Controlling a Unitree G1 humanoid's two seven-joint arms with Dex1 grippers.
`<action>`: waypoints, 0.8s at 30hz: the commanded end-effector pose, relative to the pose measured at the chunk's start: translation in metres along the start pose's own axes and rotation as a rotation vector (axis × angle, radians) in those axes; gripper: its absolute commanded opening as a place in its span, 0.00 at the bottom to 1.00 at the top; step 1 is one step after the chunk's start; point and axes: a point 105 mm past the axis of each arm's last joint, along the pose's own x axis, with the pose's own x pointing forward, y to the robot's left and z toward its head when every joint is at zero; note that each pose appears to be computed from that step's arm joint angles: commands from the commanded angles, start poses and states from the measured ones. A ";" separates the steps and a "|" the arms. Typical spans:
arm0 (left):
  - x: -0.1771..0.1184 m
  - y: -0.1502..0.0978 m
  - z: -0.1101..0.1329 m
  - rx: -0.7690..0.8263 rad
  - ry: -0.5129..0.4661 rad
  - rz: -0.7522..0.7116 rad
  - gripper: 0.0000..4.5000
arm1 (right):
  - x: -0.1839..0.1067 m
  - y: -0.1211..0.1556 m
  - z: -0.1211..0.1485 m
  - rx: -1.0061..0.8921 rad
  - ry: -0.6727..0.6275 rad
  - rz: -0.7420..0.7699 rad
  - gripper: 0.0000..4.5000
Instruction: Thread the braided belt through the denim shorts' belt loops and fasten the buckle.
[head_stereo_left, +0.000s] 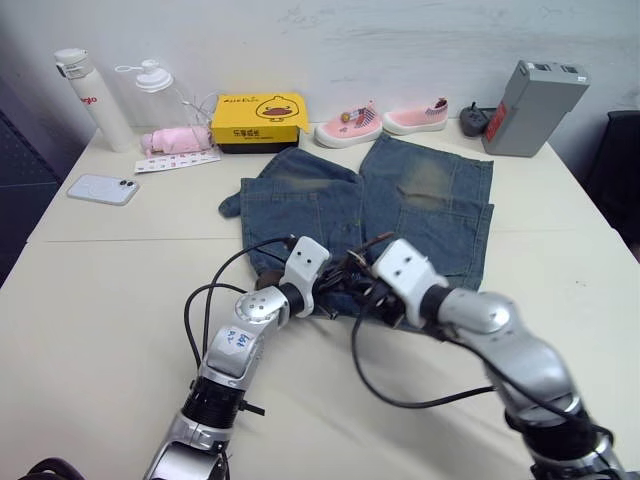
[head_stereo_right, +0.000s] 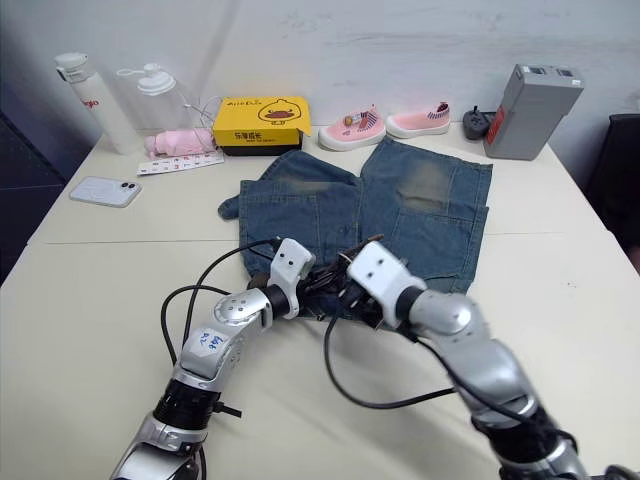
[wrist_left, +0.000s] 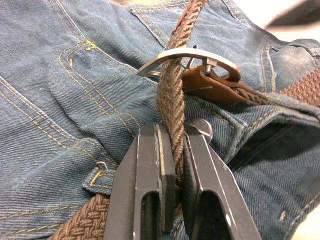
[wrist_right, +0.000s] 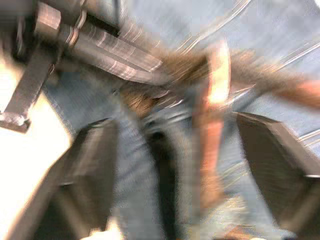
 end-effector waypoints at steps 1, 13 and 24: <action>0.003 -0.004 0.008 0.045 -0.027 -0.026 0.00 | -0.018 -0.012 0.029 -0.155 -0.113 0.068 0.98; 0.001 -0.008 0.008 0.108 -0.030 -0.036 0.00 | 0.024 -0.050 0.004 -0.795 0.013 0.015 0.98; 0.001 -0.009 0.008 0.150 -0.038 -0.026 0.00 | 0.037 -0.046 -0.005 -0.833 0.026 0.066 0.48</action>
